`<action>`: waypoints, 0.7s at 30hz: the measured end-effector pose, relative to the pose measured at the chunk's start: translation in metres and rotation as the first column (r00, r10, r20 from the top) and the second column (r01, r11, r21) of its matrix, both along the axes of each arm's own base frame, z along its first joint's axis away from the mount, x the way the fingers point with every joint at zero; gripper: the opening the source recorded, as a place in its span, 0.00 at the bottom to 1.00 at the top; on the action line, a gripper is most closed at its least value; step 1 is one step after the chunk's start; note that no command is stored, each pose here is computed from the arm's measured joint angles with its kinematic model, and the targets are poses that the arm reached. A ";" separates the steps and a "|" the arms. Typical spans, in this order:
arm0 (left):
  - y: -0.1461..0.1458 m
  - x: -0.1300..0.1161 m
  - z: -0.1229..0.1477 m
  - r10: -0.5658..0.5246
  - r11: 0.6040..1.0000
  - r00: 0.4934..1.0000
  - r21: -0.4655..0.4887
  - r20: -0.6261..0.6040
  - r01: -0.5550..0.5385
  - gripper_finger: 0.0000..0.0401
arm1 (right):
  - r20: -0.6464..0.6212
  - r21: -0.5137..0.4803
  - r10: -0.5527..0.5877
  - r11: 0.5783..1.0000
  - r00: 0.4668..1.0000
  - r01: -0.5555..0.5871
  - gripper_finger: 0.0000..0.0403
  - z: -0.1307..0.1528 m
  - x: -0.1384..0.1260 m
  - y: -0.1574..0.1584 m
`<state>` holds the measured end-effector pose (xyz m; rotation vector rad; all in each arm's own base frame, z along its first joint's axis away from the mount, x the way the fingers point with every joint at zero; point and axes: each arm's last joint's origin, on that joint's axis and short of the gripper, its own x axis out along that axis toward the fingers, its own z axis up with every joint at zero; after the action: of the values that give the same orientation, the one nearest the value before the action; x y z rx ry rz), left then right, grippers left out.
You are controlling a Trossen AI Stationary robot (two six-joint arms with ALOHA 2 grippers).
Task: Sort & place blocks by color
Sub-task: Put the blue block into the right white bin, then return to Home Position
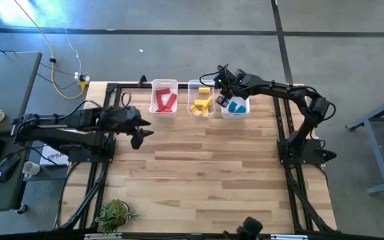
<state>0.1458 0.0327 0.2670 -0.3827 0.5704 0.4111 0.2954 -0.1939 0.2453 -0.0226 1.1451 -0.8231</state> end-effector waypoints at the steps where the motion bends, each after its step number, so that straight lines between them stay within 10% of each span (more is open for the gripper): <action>1: -0.002 -0.003 -0.005 -0.014 1.000 1.000 -0.001 0.026 0.014 0.53 | 0.006 0.008 0.002 1.000 1.000 -0.002 0.26 0.000 0.000 -0.001; 21: -0.013 -0.040 -0.065 -0.175 0.983 0.893 0.119 0.414 0.137 0.53 | 0.065 -0.002 -0.081 0.997 0.995 0.081 0.47 0.001 -0.002 -0.006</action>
<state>0.1061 0.0198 0.2017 -0.3269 0.1543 0.1857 0.2936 -0.1999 0.2467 0.0472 1.0890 -0.8923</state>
